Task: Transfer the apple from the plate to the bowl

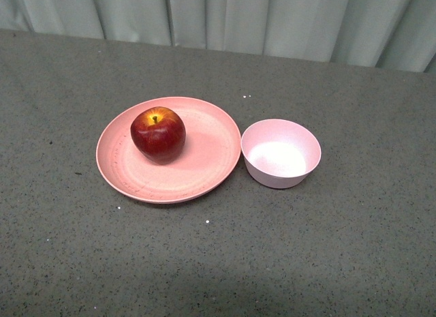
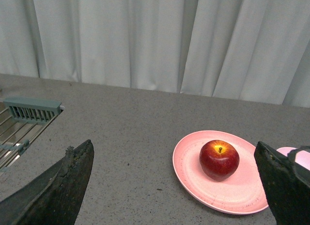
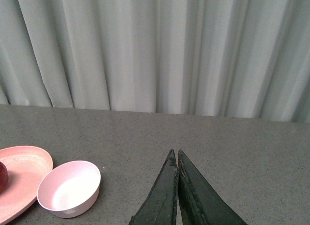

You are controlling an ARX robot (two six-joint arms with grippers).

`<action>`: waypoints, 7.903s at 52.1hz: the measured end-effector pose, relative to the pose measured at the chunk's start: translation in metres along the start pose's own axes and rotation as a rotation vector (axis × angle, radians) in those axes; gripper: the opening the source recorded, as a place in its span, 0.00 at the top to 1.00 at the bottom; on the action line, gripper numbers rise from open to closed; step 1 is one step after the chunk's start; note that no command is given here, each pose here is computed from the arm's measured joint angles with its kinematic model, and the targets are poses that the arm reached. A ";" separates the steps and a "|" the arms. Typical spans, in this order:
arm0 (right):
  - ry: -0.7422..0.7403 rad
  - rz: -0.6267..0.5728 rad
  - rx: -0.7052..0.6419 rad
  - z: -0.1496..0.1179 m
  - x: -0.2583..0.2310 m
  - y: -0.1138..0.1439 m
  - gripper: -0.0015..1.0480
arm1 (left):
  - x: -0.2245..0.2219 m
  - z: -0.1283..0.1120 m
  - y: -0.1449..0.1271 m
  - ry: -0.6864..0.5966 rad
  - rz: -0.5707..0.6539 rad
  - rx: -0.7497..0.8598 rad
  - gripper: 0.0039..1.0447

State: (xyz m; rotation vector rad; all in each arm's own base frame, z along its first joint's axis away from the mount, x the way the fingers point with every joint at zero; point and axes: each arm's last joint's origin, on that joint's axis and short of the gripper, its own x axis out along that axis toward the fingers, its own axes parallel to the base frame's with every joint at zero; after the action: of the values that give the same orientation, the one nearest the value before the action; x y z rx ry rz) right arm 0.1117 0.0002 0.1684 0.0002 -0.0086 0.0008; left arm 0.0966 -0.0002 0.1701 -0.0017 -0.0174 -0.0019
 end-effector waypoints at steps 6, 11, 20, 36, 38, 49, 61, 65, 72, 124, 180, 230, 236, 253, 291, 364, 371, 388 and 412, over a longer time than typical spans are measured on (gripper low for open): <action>0.000 0.000 0.000 0.000 -0.002 0.000 0.99 | 0.000 0.000 0.000 0.000 0.000 0.000 0.06; 0.000 0.000 0.000 0.000 -0.003 0.000 0.99 | 0.000 0.000 0.000 0.000 0.000 0.000 0.06; 0.004 0.002 0.000 -0.003 -0.014 0.000 0.99 | 0.000 0.000 0.000 0.000 0.000 0.000 0.06; 0.006 0.002 -0.001 -0.003 -0.014 0.000 0.69 | 0.000 0.000 0.000 0.000 0.000 0.000 0.06; 0.006 0.002 -0.001 -0.003 -0.014 0.000 0.62 | 0.000 -0.001 0.000 0.010 0.017 -0.005 0.06; 0.006 0.002 -0.001 -0.003 -0.014 0.000 0.23 | 0.020 -0.009 -0.002 0.216 0.244 -0.047 0.06; 0.006 0.002 0.000 -0.003 -0.014 0.000 0.09 | 0.072 -0.005 -0.012 0.219 0.156 -0.097 0.06; 0.006 0.002 0.000 -0.003 -0.014 0.000 0.09 | 0.100 -0.007 -0.019 0.244 0.096 -0.118 0.06; 0.006 0.002 0.000 -0.003 -0.014 0.000 0.09 | 0.145 -0.023 -0.038 0.379 -0.047 -0.129 0.06; 0.006 0.002 0.000 -0.003 -0.014 0.000 0.09 | 0.281 -0.107 -0.108 0.810 -0.204 -0.118 0.06; 0.006 0.002 0.000 -0.003 -0.014 0.000 0.09 | 0.265 -0.071 -0.242 0.696 -0.562 -0.063 0.21; 0.006 0.002 0.000 -0.003 -0.014 0.000 0.09 | 0.261 -0.066 -0.250 0.603 -0.495 0.008 0.06; 0.006 0.002 0.000 -0.003 -0.014 0.000 0.09 | 0.244 -0.028 -0.216 0.456 -0.382 -0.073 0.06; 0.006 0.000 0.000 -0.003 -0.014 0.000 0.09 | 0.135 -0.011 -0.083 0.045 -0.017 -0.044 0.39; 0.006 0.002 0.000 -0.003 -0.014 0.000 0.09 | 0.046 -0.005 -0.008 0.018 -0.028 -0.006 0.97; 0.006 0.002 0.000 -0.003 -0.014 0.000 0.09 | 0.000 0.000 0.000 0.000 0.000 -0.002 0.97; 0.006 0.003 0.000 -0.003 -0.014 0.000 0.09 | 0.000 0.000 0.000 0.001 0.000 -0.003 0.97; 0.006 0.002 0.000 -0.003 -0.014 0.000 0.09 | 0.000 0.000 0.000 0.000 0.000 -0.003 0.52; 0.006 0.003 0.000 -0.003 -0.014 0.000 0.09 | 0.000 0.000 0.000 0.000 0.000 -0.002 0.06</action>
State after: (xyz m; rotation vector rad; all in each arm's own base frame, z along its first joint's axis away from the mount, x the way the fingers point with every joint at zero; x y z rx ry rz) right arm 0.0976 0.0002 0.1653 0.0002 -0.0025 0.0034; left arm 0.0967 -0.0002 0.1702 -0.0037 -0.0174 -0.0019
